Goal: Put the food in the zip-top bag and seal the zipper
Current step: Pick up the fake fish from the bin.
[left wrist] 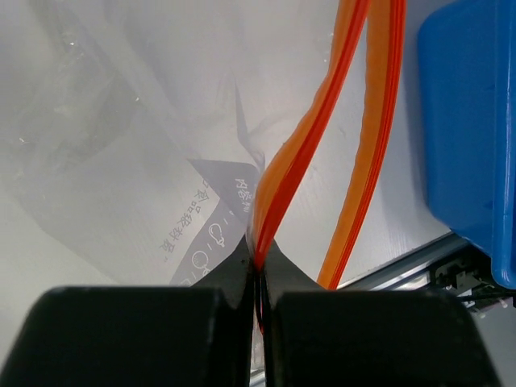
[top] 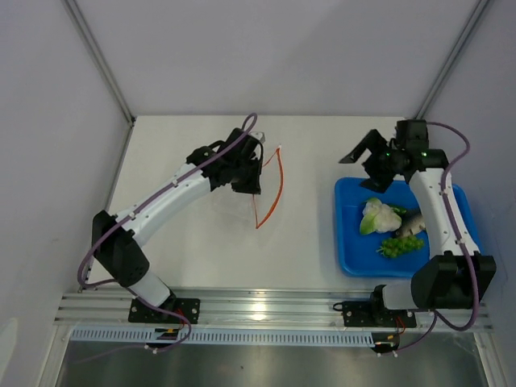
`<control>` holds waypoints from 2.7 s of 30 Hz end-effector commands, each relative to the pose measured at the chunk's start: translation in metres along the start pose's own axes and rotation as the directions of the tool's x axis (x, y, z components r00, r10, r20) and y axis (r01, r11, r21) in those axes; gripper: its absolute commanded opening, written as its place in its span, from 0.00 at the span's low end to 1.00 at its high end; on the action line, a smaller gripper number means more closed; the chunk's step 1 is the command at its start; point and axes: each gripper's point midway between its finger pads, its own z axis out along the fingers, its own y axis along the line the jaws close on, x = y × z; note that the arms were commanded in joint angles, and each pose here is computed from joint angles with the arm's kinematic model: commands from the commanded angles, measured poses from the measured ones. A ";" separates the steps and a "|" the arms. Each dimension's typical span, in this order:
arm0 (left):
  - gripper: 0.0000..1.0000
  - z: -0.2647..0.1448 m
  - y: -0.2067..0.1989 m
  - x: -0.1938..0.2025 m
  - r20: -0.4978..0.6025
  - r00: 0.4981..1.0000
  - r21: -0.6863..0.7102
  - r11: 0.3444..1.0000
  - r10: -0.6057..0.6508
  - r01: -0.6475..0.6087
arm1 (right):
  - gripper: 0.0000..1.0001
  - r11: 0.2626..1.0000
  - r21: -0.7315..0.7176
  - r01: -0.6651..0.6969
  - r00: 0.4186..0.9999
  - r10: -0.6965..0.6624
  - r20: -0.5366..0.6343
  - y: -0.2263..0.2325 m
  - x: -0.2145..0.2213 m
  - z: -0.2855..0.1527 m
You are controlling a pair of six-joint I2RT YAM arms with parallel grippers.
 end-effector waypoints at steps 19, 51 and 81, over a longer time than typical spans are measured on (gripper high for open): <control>0.01 -0.033 0.000 0.014 0.127 0.976 0.216 0.955 0.178 -0.203 | 0.96 0.841 0.457 -0.290 0.926 0.126 0.355 -0.177 -0.058 -0.091; 0.00 -0.035 0.030 0.030 0.129 0.987 0.314 0.940 0.093 -0.129 | 0.74 0.824 0.472 -0.313 0.939 0.195 0.282 -0.313 -0.062 -0.021; 0.01 -0.049 0.027 0.049 0.090 0.993 0.364 0.925 0.081 -0.108 | 0.00 0.818 0.463 -0.341 0.940 0.288 0.182 -0.337 -0.035 0.023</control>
